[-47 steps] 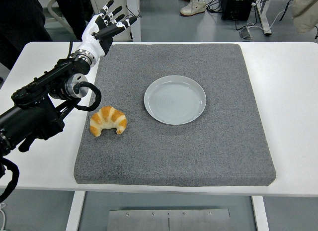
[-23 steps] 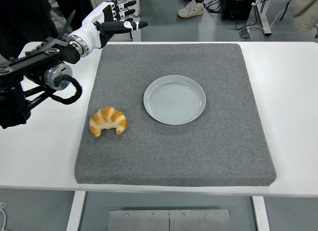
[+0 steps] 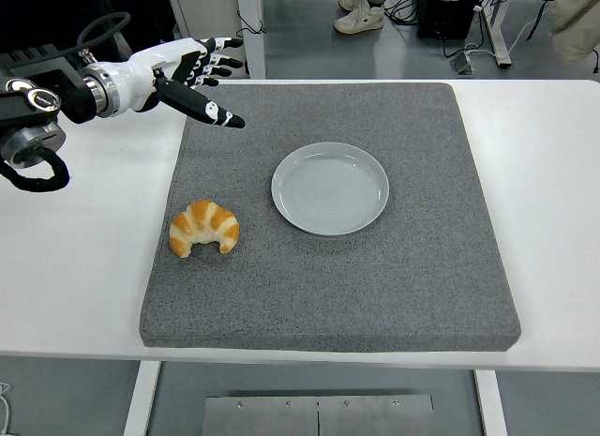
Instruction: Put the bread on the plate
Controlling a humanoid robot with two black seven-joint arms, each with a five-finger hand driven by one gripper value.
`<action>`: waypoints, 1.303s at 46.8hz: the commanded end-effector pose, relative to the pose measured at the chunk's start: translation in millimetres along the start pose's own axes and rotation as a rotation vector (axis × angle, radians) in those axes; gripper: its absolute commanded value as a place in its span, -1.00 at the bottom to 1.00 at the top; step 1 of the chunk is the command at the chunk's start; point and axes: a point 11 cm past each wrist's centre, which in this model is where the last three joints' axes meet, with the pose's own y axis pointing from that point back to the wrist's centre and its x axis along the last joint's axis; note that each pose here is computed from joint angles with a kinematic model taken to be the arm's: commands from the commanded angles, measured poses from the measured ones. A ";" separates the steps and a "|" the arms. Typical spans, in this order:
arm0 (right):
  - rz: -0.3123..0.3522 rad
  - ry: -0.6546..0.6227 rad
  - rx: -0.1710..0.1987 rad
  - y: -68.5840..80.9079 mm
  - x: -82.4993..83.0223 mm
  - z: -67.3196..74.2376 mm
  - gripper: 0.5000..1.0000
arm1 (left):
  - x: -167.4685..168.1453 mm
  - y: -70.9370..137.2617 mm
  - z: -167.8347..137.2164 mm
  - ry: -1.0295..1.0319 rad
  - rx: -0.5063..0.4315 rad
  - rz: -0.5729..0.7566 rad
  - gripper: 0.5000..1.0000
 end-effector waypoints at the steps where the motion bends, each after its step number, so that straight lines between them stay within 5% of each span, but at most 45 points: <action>1: 0.001 0.002 -0.001 0.1 0.4 0.2 1.00 | -6.9 8.5 -6.0 -0.089 0.004 -0.032 0.78; 23: 0.001 0.001 0.009 -1.7 0.5 -5.0 1.00 | -25.0 45.7 -47.1 -0.313 -0.044 -0.135 0.76; 30: 0.002 0.002 0.009 -1.7 1.0 -5.0 1.00 | -39.9 43.8 -53.5 -0.278 -0.120 -0.131 0.74; 61: 0.001 0.003 0.009 -1.7 0.9 -4.9 1.00 | -64.6 39.2 -110.6 -0.376 -0.155 -0.089 0.68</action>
